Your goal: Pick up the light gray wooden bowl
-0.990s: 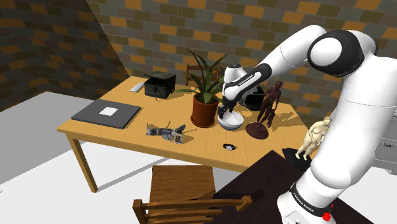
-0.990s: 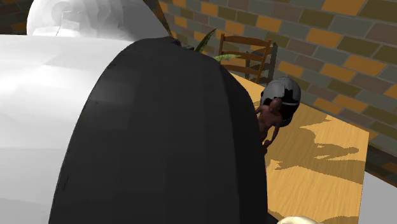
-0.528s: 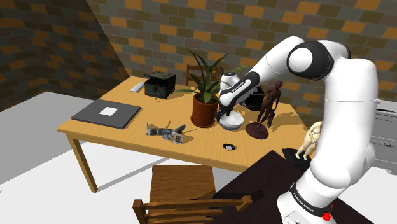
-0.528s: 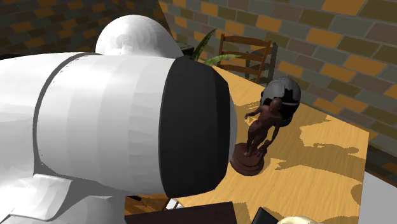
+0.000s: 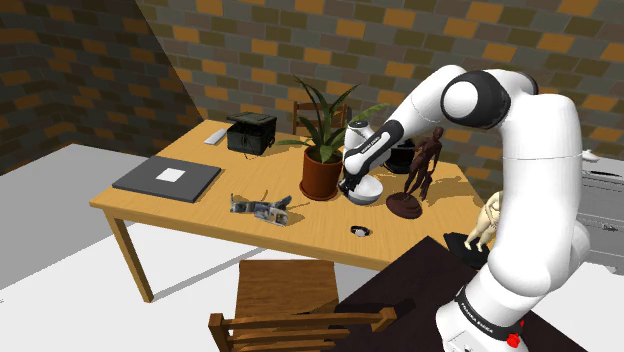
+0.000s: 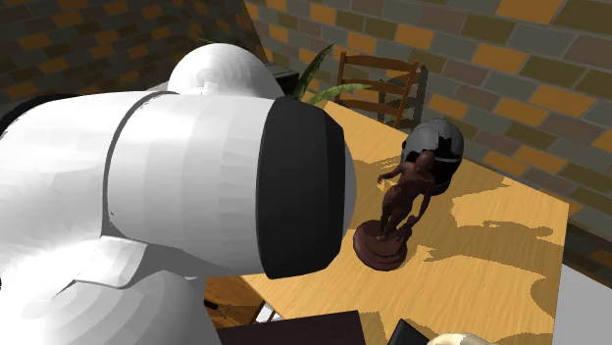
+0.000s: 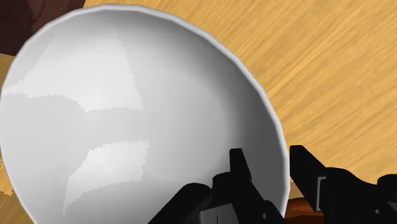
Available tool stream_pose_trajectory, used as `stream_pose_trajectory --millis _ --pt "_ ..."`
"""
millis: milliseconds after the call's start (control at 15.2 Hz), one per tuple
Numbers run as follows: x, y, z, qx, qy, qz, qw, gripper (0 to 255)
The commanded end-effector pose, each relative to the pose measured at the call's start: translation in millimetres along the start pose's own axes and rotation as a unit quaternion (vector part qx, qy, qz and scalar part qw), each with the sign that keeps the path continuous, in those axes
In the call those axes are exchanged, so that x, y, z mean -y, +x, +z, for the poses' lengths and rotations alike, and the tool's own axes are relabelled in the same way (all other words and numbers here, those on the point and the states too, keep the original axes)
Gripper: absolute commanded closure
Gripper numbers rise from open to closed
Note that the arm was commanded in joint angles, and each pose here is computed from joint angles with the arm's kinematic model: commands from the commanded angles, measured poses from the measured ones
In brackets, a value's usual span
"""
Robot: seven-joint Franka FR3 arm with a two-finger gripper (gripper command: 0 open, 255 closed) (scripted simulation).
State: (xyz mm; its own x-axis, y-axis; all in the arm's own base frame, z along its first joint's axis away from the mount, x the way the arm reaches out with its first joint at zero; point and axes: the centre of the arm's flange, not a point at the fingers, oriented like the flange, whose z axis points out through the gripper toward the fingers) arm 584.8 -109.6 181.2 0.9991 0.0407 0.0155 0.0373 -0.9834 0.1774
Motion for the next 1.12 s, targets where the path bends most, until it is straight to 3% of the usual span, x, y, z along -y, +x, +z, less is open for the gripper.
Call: stream_pose_trajectory --millis 0,462,1056 --pt "0.2 0.1 0.4 0.0 0.0 0.0 1.0 255" --pt "0.3 -0.1 0.2 0.0 0.0 0.0 1.0 255" --pt "-8.1 0.6 -46.5 0.0 0.0 0.0 1.0 255"
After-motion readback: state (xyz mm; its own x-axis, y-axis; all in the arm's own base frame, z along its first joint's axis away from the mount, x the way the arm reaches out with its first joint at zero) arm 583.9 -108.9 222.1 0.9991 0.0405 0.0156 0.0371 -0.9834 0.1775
